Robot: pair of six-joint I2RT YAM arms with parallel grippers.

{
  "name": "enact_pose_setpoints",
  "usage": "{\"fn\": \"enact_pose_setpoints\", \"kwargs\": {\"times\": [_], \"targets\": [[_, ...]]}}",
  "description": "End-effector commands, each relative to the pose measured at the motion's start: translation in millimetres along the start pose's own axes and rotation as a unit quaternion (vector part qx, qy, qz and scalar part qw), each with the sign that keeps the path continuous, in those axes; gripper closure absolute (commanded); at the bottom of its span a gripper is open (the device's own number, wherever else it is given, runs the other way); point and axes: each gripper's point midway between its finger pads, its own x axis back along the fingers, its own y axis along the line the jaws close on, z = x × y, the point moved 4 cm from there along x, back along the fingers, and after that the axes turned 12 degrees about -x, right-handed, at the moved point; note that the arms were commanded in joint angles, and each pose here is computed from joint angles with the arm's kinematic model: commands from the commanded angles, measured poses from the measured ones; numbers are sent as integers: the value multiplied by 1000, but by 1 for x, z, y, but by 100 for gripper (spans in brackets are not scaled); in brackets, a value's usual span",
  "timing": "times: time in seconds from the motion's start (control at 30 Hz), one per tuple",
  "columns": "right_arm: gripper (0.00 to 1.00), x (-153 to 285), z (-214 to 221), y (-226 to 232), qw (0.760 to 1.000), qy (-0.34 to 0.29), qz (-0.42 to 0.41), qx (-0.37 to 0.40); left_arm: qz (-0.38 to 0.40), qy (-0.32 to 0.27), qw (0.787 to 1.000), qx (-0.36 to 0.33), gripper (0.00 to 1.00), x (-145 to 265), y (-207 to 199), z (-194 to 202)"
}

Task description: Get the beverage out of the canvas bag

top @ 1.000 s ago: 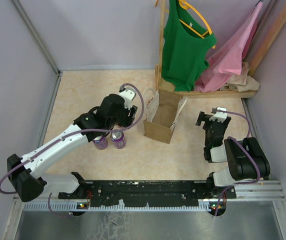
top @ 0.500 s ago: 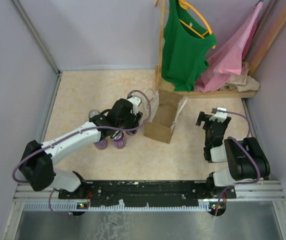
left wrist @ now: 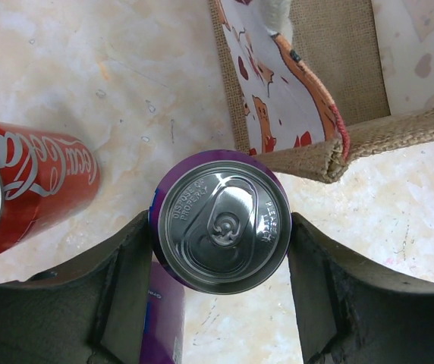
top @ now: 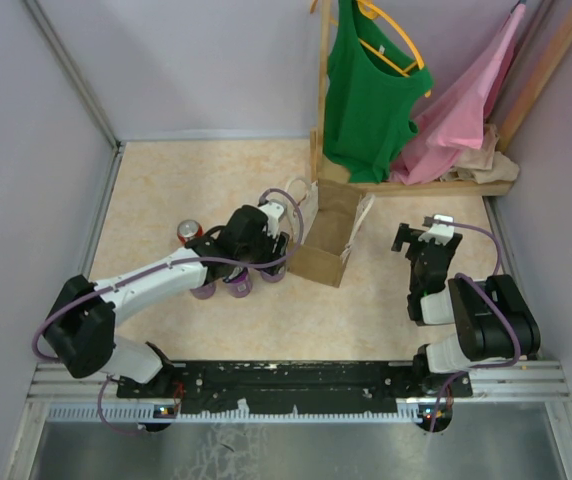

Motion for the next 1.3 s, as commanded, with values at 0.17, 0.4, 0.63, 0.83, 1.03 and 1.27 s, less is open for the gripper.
{"fn": "enact_pose_setpoints", "kwargs": {"times": [0.17,0.4,0.63,0.83,1.03,1.27], "targets": [[1,-5,-14,4,1000,-26,-4,-10,-16,-32,999,38,97,6,3,-14],[1,-5,-13,4,1000,-26,-4,-10,-46,-27,997,56,69,10,10,-3],[1,-5,-14,4,1000,-26,-4,-10,-50,-17,996,72,0,11,10,2],[1,-5,-13,4,1000,-26,-4,-9,-48,-42,995,73,0,19,11,-10],[1,-5,-13,4,1000,-26,-4,-10,-60,-96,991,66,0,44,19,-46],[1,-5,-14,4,1000,-26,-4,-10,-167,-174,968,72,0,91,60,-77]]}}
